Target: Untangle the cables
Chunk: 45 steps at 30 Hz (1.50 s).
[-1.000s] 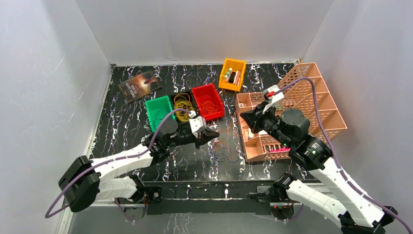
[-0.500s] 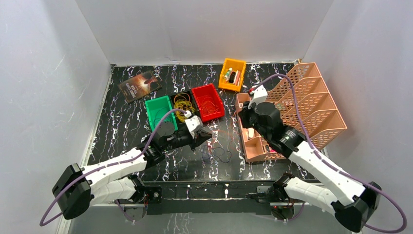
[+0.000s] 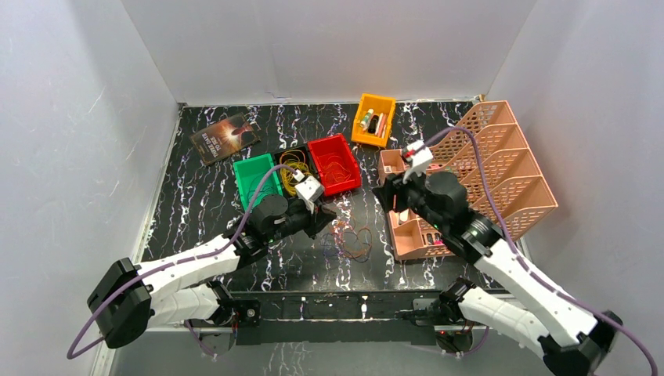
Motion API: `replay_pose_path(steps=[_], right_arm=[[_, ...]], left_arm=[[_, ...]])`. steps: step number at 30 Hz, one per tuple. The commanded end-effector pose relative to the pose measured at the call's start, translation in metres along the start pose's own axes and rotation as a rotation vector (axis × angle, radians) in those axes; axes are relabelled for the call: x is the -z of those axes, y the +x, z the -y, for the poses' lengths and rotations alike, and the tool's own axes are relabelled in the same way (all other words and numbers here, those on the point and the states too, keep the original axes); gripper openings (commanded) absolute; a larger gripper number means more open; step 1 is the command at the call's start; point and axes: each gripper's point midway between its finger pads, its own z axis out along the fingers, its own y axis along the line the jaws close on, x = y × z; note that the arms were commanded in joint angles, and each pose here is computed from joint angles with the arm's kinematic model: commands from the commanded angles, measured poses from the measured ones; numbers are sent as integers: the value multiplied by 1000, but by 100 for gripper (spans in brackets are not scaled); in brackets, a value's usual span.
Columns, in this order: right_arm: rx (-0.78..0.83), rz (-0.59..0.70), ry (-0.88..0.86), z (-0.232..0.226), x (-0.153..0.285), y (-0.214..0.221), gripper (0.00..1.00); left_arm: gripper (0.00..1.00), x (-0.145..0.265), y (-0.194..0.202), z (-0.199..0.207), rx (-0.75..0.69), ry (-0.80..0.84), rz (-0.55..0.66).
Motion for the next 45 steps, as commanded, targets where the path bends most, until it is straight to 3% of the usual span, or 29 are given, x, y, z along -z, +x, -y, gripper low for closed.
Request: replay_pose_path(steps=[1,7,12,27,39,45], right_arm=[[59,60,-316,-47,24,5,57],[2,38,-667,-102,34,31,52],[-15,2,-771,-120,28,48,50],[80,34,-703,-119,-4,54,50],[50,107,-686,-126,-34,59,52],[15,158,-640,-126,-49,57,47]], left_arm=[[0,1,-32,2,15,-9,87],[0,-6,-35,-1,20,-28,59],[0,-8,-35,-14,41,-101,57],[0,-18,-35,-16,71,-122,22],[0,-16,-42,-12,122,-114,29],[0,-17,-44,-6,136,-90,26]])
